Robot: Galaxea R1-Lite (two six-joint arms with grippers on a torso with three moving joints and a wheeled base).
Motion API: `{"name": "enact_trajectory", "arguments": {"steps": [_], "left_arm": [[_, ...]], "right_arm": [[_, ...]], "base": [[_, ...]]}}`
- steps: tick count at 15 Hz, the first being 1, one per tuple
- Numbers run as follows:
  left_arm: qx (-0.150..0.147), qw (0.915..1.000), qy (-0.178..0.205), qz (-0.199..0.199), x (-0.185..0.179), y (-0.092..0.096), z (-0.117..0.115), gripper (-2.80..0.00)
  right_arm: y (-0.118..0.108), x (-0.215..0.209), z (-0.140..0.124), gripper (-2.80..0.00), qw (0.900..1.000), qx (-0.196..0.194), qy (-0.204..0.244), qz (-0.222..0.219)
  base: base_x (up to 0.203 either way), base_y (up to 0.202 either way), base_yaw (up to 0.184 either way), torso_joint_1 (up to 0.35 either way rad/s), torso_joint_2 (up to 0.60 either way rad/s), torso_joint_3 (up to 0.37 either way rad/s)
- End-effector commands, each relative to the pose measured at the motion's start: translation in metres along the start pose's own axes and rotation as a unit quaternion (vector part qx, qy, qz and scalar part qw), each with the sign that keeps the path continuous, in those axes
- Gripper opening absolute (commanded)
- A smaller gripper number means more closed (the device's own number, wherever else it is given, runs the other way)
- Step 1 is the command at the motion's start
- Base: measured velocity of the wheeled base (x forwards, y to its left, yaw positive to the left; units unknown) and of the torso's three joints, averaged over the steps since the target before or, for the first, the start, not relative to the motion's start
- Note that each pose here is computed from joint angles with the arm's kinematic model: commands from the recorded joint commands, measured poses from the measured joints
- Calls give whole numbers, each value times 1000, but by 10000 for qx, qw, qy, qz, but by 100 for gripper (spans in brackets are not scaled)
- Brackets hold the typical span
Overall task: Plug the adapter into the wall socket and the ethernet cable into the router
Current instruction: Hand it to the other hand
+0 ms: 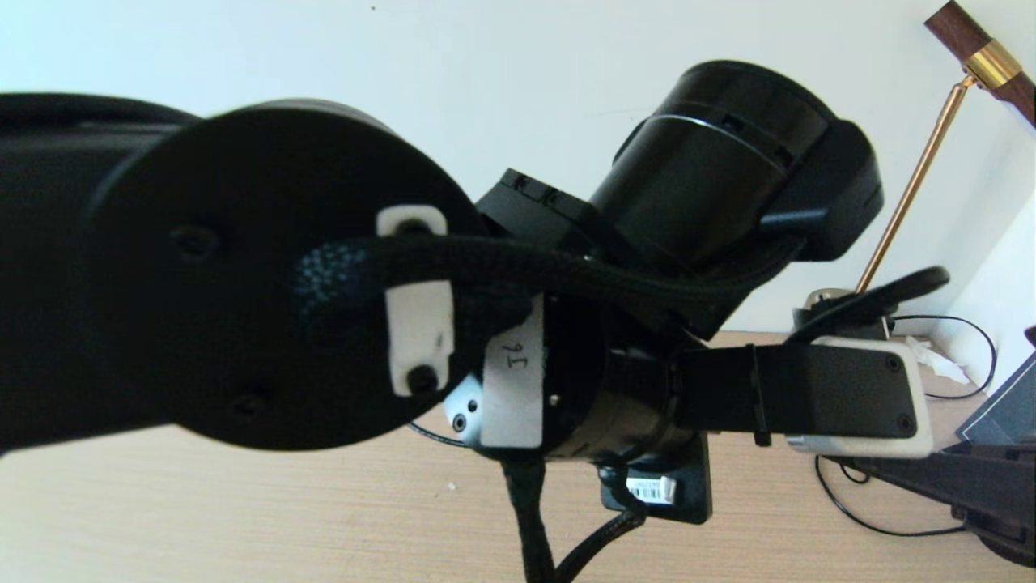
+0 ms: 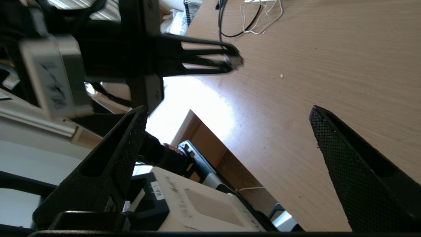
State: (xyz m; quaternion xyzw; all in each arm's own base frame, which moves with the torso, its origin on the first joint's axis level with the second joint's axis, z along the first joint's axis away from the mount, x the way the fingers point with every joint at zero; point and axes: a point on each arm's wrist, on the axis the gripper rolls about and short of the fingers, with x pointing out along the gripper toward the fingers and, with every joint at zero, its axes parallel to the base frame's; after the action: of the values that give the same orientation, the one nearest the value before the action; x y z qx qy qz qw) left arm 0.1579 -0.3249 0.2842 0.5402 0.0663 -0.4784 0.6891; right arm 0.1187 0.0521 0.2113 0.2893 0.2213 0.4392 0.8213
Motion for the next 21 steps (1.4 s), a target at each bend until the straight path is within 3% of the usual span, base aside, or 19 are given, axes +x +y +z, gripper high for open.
{"name": "enact_trajectory", "arguments": {"steps": [1, 4, 9, 12, 19, 20, 21], "left_arm": [[130, 9999, -16, -61, 9, -6, 7, -280], [348, 9993, -154, -53, 5, -10, 14, -280], [270, 9979, -567, 178, 2, -5, 25, -280], [342, 9963, -785, 121, -11, -11, 32, -280], [486, 9949, -880, -14, -18, -25, 37, -280], [507, 9946, -905, -25, -19, -27, 38, -280], [517, 9944, -919, -28, -19, -28, 40, -280]], "right_arm": [[1, 0, 0, 0, 9999, 100, 12, 51], [5, 3, -2, 0, 9993, 263, 144, 227], [7, 0, -6, 0, 9991, 238, 158, 307], [7, -2, -8, 0, 9992, 242, 157, 289], [8, -2, -7, 0, 9992, 229, 134, 297], [8, -2, -6, -271, 9992, 231, 130, 291], [8, -2, -6, -280, 9992, 229, 129, 292]], "base": [[0, 0, 0, 0, 0, 0], [0, 0, 0, 0, 0, 0], [0, 0, 0, 0, 0, 0], [0, 0, 0, 0, 0, 0], [0, 0, 0, 0, 0, 0], [0, 0, 0, 0, 0, 0], [0, 0, 0, 0, 0, 0]]}}
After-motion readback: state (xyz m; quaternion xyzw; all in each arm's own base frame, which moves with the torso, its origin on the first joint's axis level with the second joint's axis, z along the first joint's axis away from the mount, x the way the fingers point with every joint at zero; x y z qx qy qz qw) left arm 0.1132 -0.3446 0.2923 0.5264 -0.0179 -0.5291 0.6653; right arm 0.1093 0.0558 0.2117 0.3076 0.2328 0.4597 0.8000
